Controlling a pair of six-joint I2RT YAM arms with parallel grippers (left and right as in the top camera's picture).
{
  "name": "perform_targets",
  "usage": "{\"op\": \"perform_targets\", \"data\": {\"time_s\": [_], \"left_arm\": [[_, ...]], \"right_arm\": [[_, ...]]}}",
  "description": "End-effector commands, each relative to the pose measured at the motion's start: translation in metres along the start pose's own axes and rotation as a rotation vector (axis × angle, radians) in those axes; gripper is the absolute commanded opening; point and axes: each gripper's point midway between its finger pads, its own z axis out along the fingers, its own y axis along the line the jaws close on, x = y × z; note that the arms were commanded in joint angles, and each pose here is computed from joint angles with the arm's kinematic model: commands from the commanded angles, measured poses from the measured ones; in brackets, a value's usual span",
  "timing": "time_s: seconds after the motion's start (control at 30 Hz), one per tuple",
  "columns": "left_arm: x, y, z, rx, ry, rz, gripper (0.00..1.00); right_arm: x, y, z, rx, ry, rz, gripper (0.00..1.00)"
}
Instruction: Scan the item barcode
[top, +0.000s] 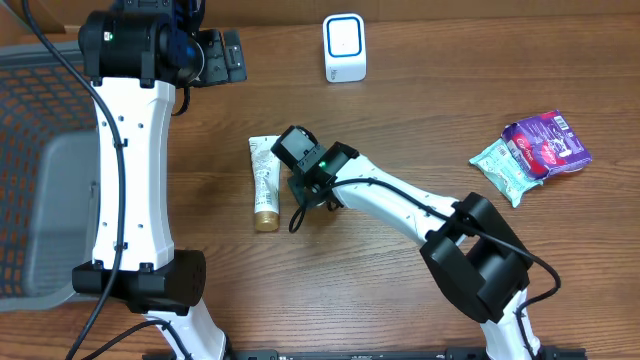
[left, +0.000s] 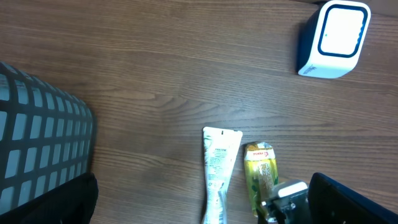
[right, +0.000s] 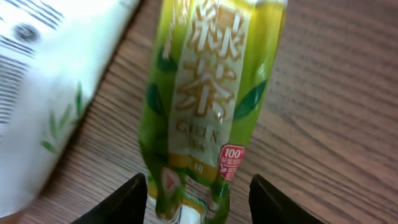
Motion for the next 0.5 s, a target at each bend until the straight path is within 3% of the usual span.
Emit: {"op": "perform_targets", "data": {"time_s": [0.0, 0.07, 0.2, 0.23, 0.37, 0.47], "left_arm": [[-0.001, -0.003, 0.001, 0.002, -0.003, 0.008, 1.00], [-0.001, -0.003, 0.001, 0.002, -0.003, 0.008, 0.99], [-0.001, -0.003, 0.001, 0.002, -0.003, 0.008, 1.00], [-0.001, -0.003, 0.001, 0.002, -0.003, 0.008, 1.00], [-0.001, -0.003, 0.001, 0.002, -0.003, 0.008, 1.00], [-0.001, -0.003, 0.001, 0.002, -0.002, 0.008, 0.99]], "right_arm": [[0.010, -0.002, 0.014, 0.007, 0.038, 0.010, 0.48], [0.010, -0.003, 0.014, 0.006, 0.036, 0.013, 0.40], [0.007, -0.012, 0.013, 0.014, 0.039, 0.080, 0.09], [0.007, -0.015, 0.012, 0.014, 0.042, 0.095, 0.06], [0.007, -0.037, 0.003, 0.007, 0.079, 0.146, 0.04], [0.005, -0.073, -0.006, 0.104, 0.084, 0.149, 0.04]]}}
